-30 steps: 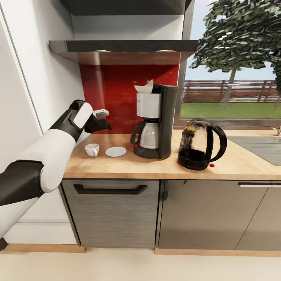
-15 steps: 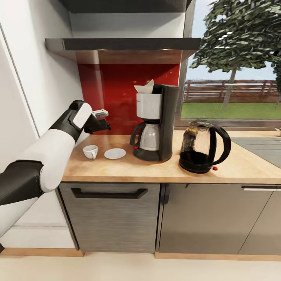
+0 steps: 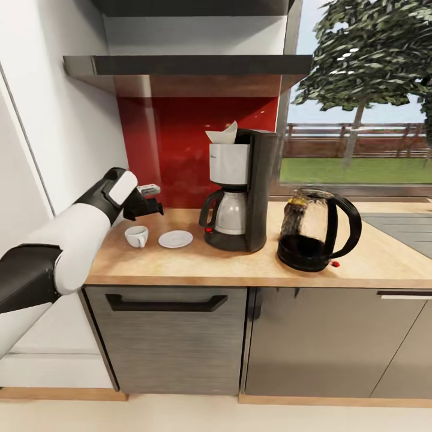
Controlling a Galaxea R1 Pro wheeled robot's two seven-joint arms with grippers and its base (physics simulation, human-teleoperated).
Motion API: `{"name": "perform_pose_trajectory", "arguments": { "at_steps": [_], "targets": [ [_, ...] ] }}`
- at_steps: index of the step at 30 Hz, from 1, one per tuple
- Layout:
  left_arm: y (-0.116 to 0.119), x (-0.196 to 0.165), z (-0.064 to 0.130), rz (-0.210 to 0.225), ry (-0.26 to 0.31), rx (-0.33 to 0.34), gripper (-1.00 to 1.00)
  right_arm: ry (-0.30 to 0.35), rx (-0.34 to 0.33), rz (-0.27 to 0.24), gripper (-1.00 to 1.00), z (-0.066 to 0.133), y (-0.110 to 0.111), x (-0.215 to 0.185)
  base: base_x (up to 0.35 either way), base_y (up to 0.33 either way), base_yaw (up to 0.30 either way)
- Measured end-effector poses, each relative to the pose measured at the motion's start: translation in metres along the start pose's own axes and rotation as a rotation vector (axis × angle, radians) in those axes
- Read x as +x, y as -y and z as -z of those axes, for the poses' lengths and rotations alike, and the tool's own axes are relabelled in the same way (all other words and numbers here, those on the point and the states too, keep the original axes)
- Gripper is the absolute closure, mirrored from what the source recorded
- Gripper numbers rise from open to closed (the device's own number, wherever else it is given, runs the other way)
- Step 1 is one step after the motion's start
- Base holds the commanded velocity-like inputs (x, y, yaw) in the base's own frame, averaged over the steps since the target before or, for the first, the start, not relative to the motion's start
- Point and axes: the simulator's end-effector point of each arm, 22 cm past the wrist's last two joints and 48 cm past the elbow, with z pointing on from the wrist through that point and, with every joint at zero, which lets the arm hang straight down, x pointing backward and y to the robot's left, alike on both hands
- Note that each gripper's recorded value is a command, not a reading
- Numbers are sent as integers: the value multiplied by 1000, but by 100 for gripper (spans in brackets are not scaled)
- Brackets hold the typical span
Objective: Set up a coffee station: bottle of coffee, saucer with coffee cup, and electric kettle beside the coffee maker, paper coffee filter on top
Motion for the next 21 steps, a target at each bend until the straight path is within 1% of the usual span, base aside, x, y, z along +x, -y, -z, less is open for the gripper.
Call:
{"name": "perform_pose_trajectory", "arguments": {
  "at_steps": [3,6,9,21],
  "targets": [
    [-19,2,-4,16,-14,-23,-100,3,7,3,-100,0,1,0,144,0,0],
    [-21,3,-4,20,-17,-24,-100,3,14,3,-100,-1,2,0,142,0,0],
    [-24,10,-9,22,-35,-30,-100,3,26,4,-100,-1,5,0,56,0,0],
    [-26,15,-12,24,-50,-33,-100,3,31,3,-100,-1,5,0,9,0,0]
  ]
}}
